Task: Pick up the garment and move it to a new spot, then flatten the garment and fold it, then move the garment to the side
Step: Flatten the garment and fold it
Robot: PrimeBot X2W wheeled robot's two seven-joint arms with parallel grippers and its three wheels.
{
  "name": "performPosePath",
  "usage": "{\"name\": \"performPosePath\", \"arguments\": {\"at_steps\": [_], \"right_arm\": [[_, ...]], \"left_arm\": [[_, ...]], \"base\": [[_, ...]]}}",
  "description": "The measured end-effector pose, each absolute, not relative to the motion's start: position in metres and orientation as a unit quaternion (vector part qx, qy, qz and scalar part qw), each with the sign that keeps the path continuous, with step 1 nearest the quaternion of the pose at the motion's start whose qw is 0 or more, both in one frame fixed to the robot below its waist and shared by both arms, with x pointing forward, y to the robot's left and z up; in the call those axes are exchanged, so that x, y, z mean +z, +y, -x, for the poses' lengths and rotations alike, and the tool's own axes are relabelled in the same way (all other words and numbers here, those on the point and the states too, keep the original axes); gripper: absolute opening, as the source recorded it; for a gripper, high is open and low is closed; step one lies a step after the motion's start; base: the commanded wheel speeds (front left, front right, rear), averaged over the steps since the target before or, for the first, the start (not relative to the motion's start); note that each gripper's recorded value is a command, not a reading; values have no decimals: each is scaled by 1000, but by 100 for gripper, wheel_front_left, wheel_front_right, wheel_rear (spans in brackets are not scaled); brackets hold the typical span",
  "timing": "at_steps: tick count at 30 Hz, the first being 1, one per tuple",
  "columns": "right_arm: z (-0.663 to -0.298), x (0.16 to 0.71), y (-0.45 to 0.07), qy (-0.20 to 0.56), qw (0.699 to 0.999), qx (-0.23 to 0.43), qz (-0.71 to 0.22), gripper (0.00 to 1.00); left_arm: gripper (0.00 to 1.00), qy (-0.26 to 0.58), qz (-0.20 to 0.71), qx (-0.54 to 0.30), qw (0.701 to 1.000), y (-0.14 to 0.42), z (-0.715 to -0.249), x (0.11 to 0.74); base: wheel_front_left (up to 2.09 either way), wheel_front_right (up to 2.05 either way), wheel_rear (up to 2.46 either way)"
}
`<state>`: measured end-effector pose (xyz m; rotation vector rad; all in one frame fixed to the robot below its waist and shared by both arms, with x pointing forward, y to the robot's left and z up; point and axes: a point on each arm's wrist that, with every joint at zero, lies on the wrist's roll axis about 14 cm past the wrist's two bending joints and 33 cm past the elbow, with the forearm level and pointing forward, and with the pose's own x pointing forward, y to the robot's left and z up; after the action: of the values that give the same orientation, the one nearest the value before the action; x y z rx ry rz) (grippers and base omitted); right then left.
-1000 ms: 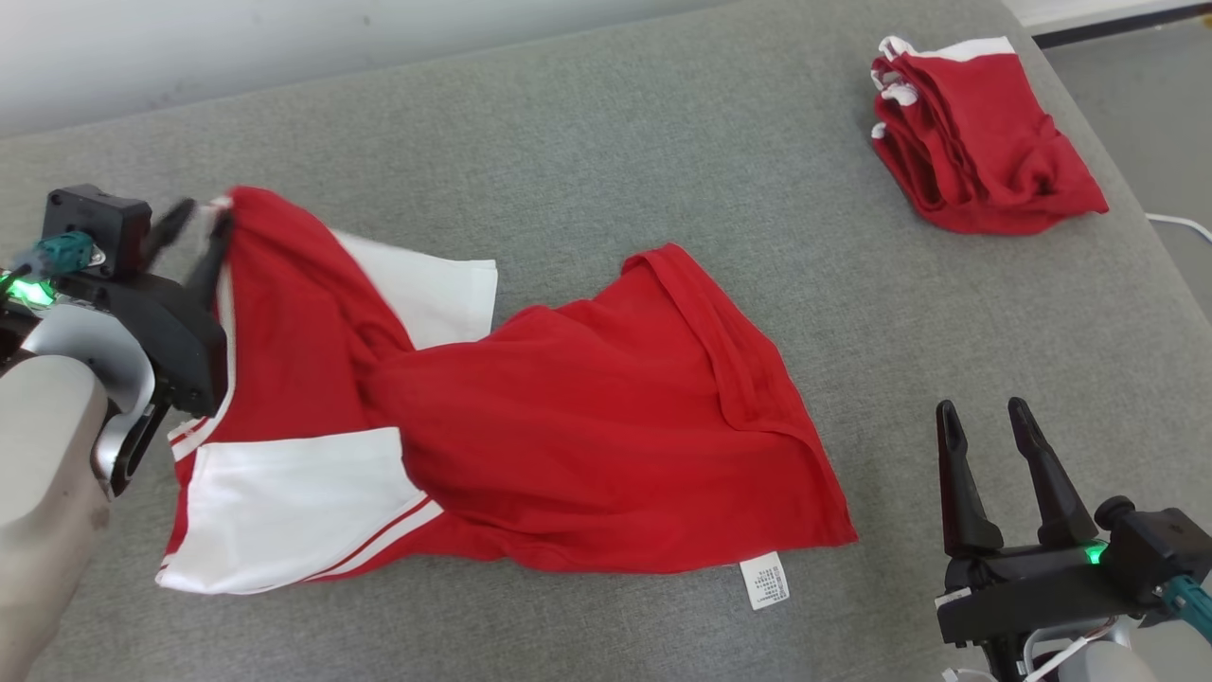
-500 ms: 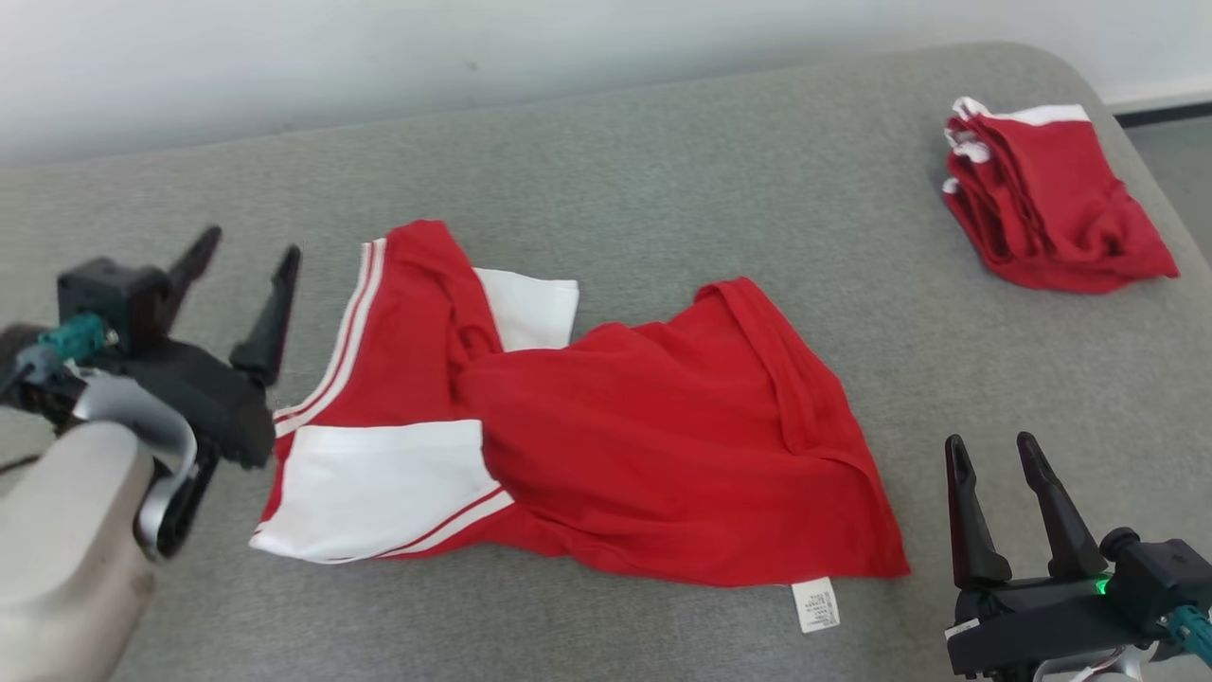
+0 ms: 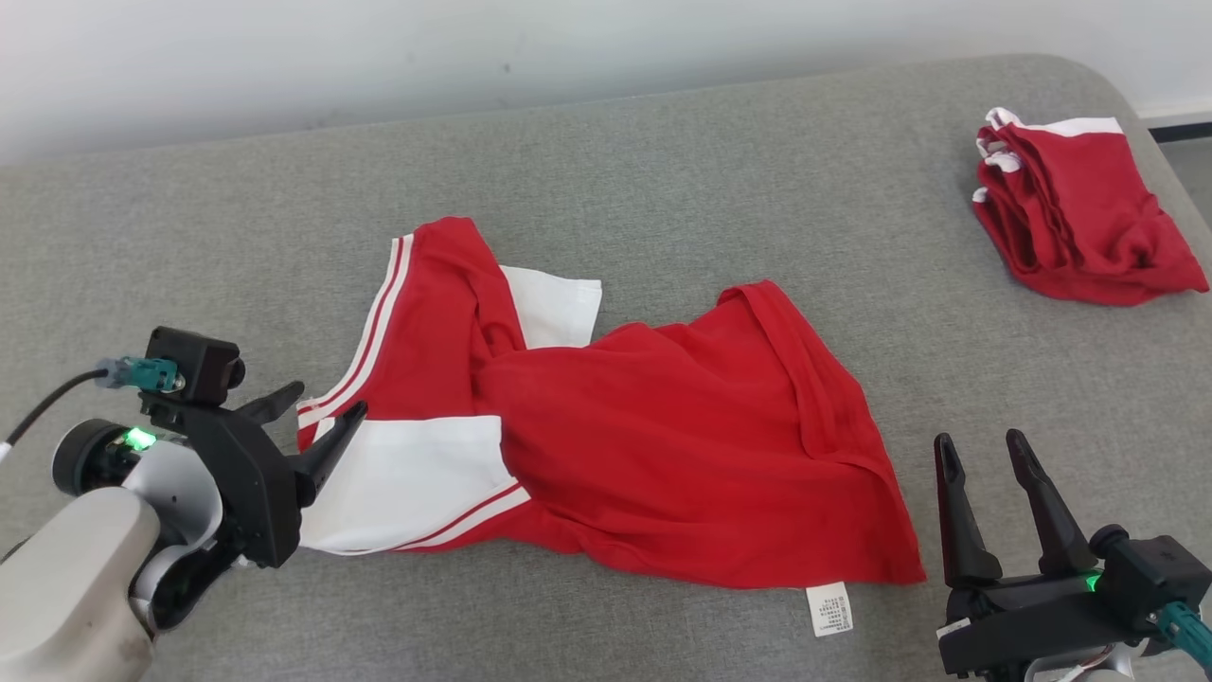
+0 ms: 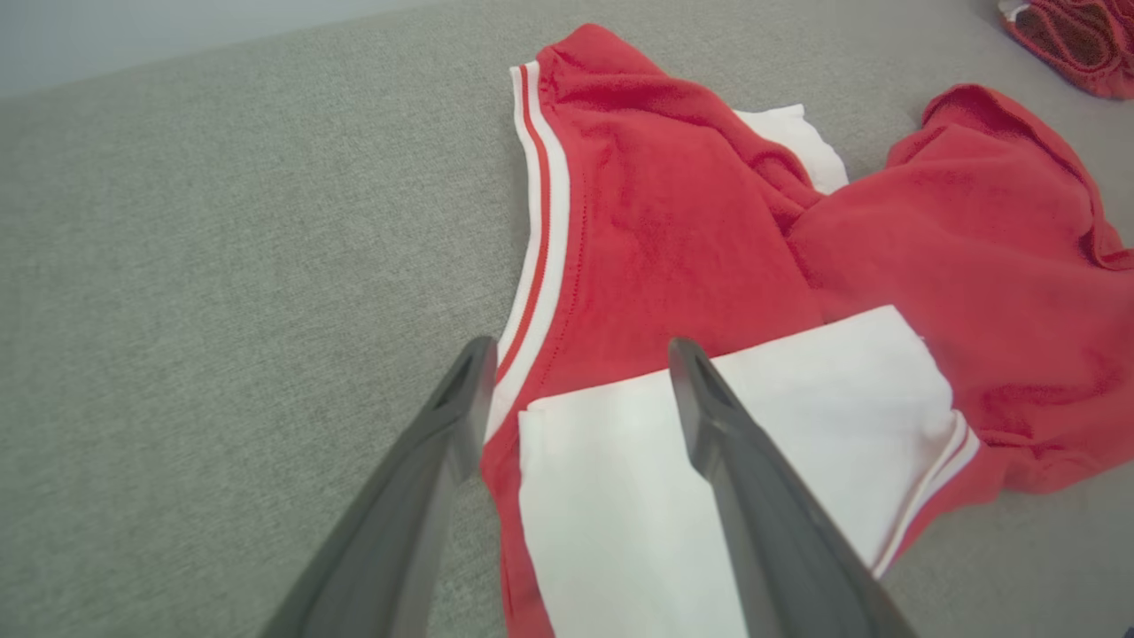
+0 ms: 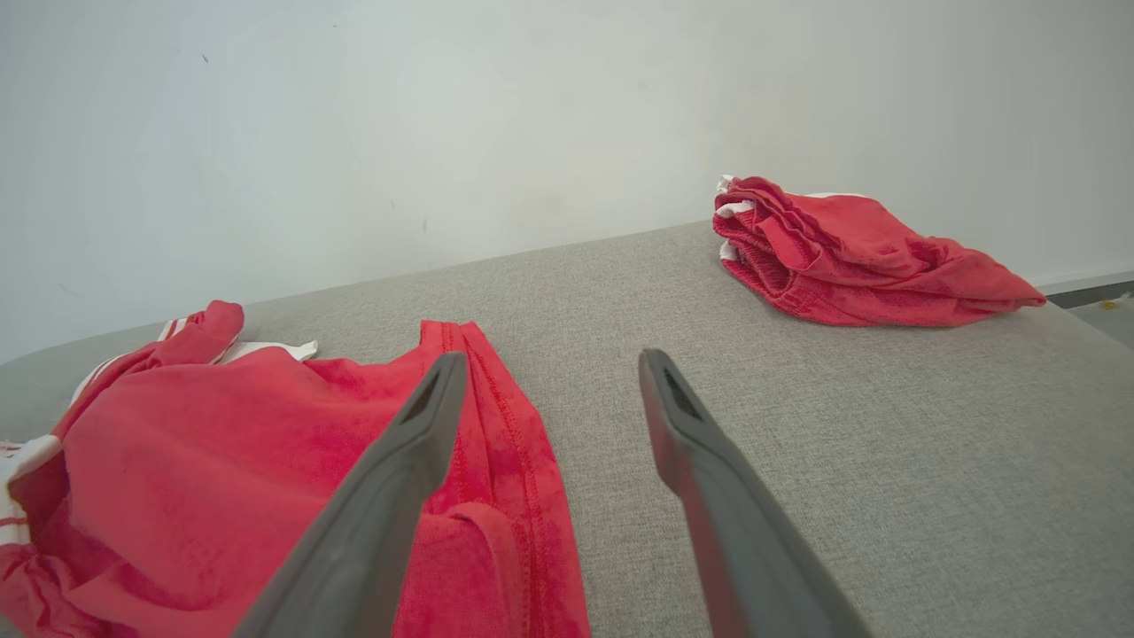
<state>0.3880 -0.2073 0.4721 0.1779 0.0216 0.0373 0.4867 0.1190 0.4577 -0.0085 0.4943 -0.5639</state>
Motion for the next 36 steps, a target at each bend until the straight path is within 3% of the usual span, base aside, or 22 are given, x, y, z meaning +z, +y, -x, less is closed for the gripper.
{"name": "performPosePath", "arguments": {"at_steps": [6,21,22,23,24,29,36], "right_arm": [[-387,474,-211,9,996,12,-89,100],[-379,470,-225,15,996,-12,-90,100],[-379,470,-225,15,996,-12,-90,100],[-379,470,-225,15,996,-13,-90,100],[-379,470,-225,14,996,-13,-91,100],[-380,470,-225,13,996,-13,-92,100],[-379,472,-217,11,995,-1,-95,100]], "left_arm": [[100,311,12,-281,908,117,-477,437],[100,344,-18,-271,899,120,-484,415],[72,343,-18,-271,899,120,-484,415],[30,343,-18,-271,899,120,-485,415],[0,341,-20,-271,900,120,-485,415],[0,329,-19,-269,905,122,-485,422],[0,248,4,-280,927,116,-485,462]], "base": [[0,0,0],[0,0,0],[0,0,0],[0,0,0],[0,0,0],[0,0,0],[0,0,0]]}}
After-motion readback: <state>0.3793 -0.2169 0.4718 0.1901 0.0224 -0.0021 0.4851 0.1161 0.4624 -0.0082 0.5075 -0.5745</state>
